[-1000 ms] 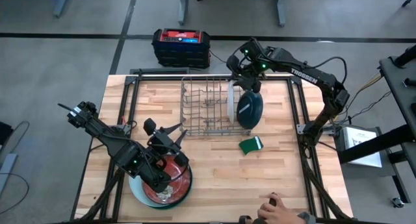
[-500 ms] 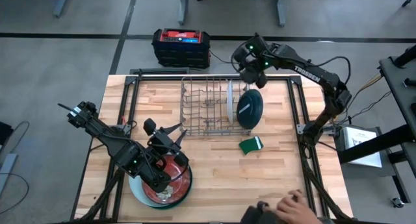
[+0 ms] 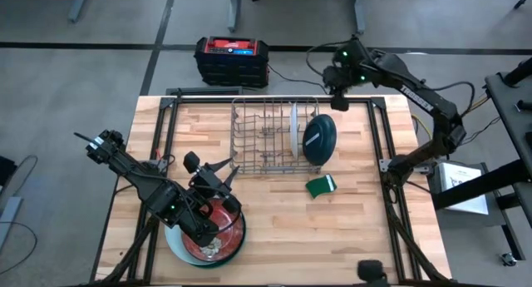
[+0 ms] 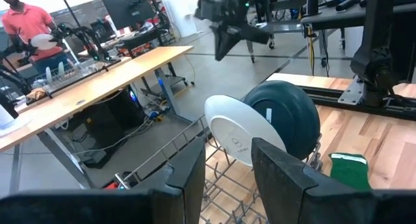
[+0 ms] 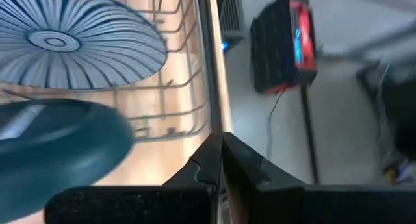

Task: Sort dishes
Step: Adjust the dark green plate into the dish rack

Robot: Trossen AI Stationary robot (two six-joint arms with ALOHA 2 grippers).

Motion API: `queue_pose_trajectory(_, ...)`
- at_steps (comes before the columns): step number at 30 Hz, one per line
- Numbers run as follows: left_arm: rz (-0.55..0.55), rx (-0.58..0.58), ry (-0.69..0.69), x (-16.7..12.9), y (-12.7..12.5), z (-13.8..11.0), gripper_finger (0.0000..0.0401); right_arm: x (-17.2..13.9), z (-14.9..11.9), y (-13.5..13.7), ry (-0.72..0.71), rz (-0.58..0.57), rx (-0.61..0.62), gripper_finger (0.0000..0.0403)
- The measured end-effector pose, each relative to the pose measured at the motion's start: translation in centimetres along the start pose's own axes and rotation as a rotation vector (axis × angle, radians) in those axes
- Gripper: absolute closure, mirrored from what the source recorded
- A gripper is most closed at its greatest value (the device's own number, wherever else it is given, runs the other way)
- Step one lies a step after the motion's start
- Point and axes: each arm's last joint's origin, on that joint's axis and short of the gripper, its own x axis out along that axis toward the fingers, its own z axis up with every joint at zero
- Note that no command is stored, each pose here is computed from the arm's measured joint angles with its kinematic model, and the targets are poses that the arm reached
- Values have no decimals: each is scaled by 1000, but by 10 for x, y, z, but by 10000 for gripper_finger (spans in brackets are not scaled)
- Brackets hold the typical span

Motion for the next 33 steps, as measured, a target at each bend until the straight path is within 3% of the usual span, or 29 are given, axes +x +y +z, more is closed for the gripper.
queue_pose_trajectory(5,-17,-1,19,0,-1,-1,285,-10,-16,18,177,-86,182,402)
queue_pose_trajectory(13,-18,-1,21,0,-1,-1,285,-12,-52,59,224,-48,312,402)
queue_pose_trajectory(23,-19,-26,20,0,-1,0,285,19,-70,106,64,102,181,403)
queue_pose_trajectory(33,-19,-53,20,0,-1,0,285,3,-47,116,-186,42,37,403)
